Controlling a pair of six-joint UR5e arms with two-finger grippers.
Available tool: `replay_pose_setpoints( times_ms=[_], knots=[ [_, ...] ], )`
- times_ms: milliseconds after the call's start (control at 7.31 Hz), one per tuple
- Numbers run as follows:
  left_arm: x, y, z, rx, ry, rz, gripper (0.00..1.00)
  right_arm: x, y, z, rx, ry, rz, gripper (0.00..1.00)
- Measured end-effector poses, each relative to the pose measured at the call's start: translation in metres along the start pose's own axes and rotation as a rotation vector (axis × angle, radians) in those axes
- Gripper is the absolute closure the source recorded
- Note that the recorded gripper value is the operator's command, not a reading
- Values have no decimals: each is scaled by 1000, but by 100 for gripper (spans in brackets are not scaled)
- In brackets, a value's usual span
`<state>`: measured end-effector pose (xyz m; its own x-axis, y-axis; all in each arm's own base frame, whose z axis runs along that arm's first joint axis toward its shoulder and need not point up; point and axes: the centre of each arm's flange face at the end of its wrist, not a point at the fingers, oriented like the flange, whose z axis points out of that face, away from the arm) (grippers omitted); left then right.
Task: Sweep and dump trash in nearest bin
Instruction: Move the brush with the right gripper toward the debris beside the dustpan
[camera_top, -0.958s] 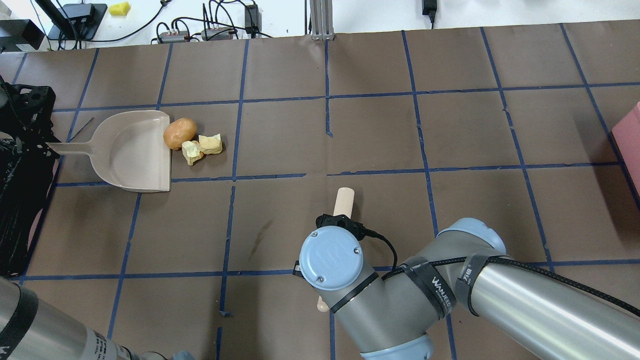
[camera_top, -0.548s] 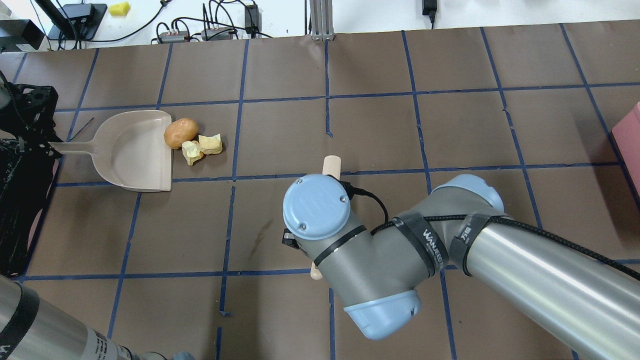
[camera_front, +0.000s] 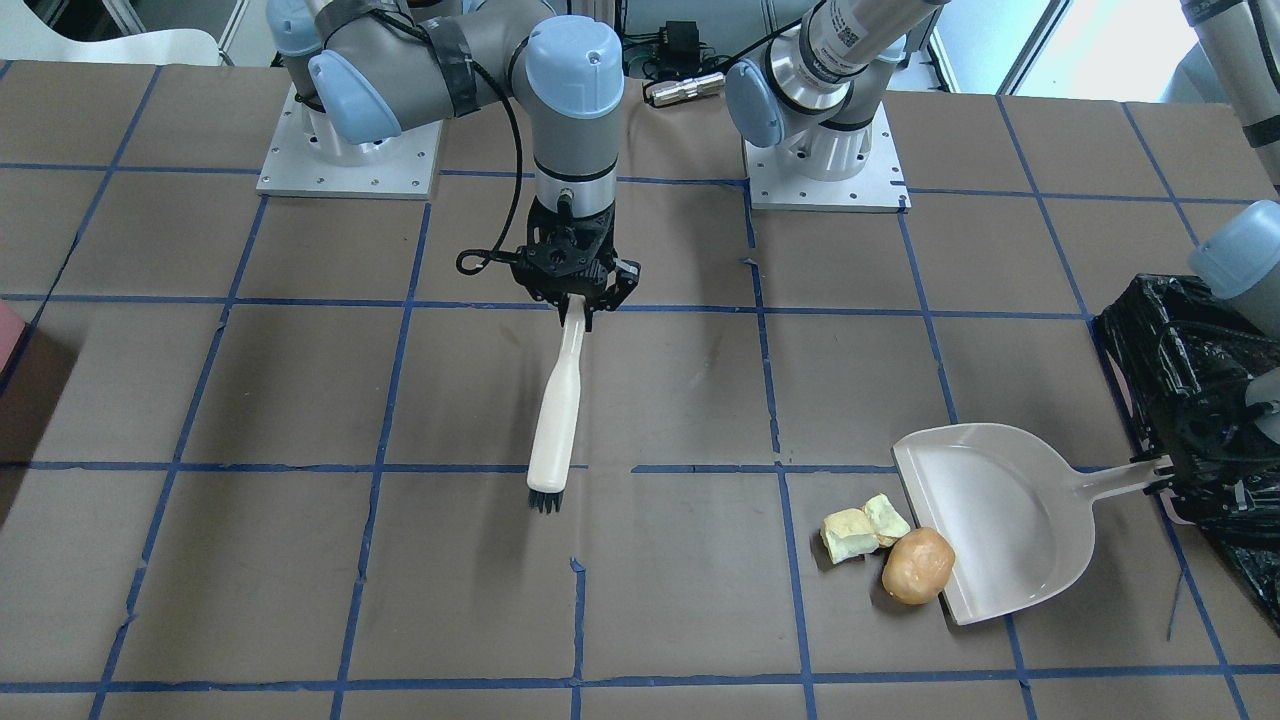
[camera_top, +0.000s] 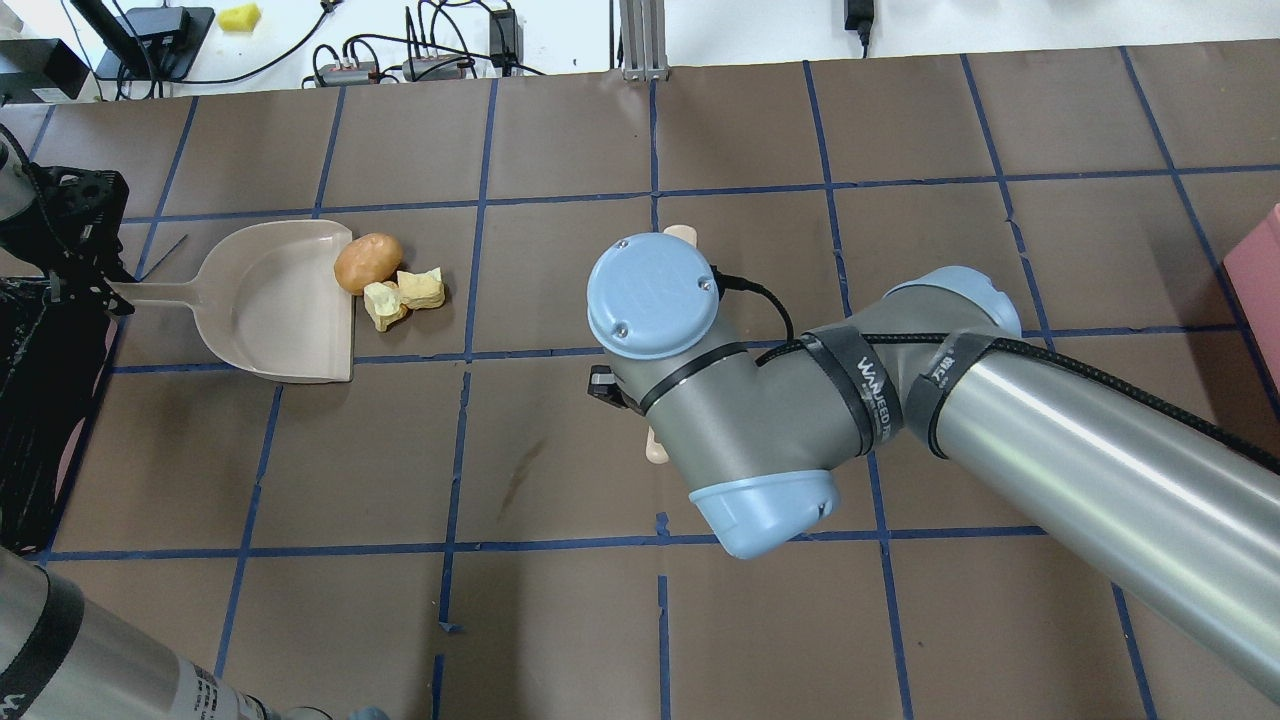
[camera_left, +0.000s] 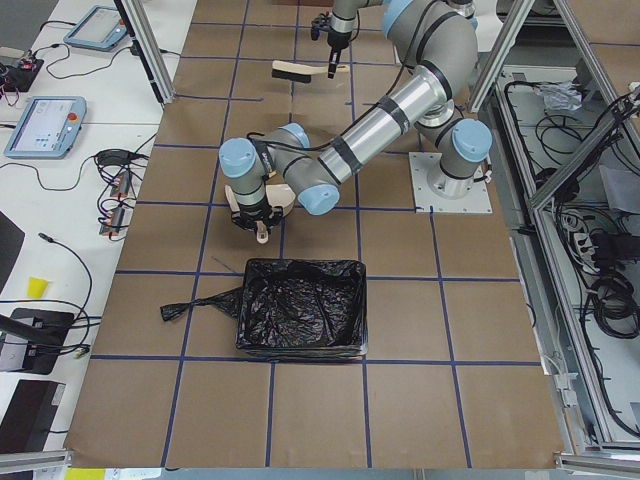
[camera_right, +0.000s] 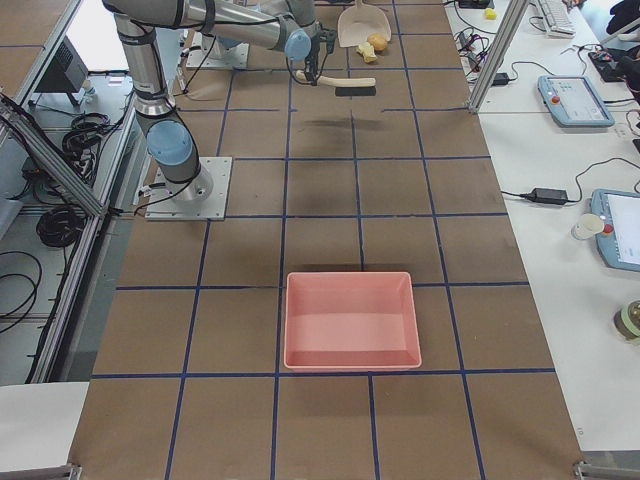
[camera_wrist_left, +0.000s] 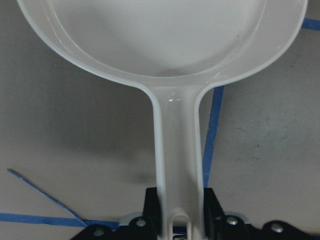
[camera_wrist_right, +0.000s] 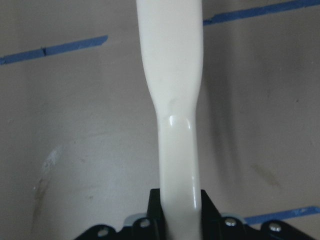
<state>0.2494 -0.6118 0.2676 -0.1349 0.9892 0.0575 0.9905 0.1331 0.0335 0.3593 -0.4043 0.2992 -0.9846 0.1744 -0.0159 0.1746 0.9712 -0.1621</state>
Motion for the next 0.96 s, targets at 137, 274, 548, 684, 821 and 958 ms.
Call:
replay_pose_setpoints(
  times_ms=[137, 274, 548, 684, 821, 958],
  knots=[
    [0, -1, 1, 0, 0, 1, 93, 1, -7, -3, 8, -3, 10, 84],
    [0, -1, 1, 0, 0, 2, 93, 1, -9, -5, 9, -9, 15, 84],
    [2, -3, 4, 2, 7, 3, 93, -1, -10, -3, 11, -17, 18, 84],
    [5, -4, 6, 5, 13, 3, 92, -1, -10, -1, 10, -15, 16, 83],
    [9, -5, 5, 6, 15, 3, 92, -2, -10, -1, 12, -16, 13, 82],
    [13, -6, 4, 7, 17, 4, 92, -3, -11, -3, 15, -21, 10, 82]
  ],
)
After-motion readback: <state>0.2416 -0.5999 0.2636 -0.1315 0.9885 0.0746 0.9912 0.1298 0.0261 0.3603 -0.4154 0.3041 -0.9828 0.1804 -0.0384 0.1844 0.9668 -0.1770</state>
